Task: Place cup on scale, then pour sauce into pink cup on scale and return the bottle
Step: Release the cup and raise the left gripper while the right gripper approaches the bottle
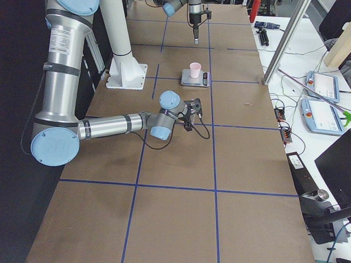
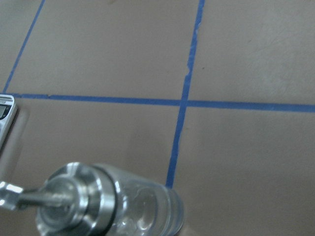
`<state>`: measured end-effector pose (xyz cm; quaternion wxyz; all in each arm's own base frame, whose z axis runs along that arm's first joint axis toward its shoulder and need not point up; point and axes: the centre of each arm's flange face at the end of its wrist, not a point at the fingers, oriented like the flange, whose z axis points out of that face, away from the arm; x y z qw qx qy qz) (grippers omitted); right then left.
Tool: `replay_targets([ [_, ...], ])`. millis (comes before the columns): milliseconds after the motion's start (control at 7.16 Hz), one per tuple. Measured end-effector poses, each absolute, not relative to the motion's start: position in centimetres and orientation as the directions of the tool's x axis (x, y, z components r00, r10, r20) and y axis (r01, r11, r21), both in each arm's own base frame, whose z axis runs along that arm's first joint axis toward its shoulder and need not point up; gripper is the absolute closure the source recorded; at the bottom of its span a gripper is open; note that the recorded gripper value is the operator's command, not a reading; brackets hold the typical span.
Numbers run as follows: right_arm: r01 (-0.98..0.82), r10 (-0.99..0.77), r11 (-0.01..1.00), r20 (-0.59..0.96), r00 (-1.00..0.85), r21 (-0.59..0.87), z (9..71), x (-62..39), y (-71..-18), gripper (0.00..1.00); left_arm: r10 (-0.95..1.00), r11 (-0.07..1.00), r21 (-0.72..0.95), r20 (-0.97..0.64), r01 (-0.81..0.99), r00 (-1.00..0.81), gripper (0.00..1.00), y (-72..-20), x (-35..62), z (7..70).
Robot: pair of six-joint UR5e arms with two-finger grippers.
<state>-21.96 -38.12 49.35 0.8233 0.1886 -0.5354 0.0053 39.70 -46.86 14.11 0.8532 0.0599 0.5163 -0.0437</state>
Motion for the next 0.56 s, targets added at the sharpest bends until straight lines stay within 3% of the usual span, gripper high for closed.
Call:
replay_targets([
  [559,-0.159,-0.209,0.942,0.889,0.408,0.294,47.8,-26.7,-32.6,0.02,-0.019,0.987,0.058,-0.885,0.15,0.465,0.27,-47.4,39.1,14.2],
])
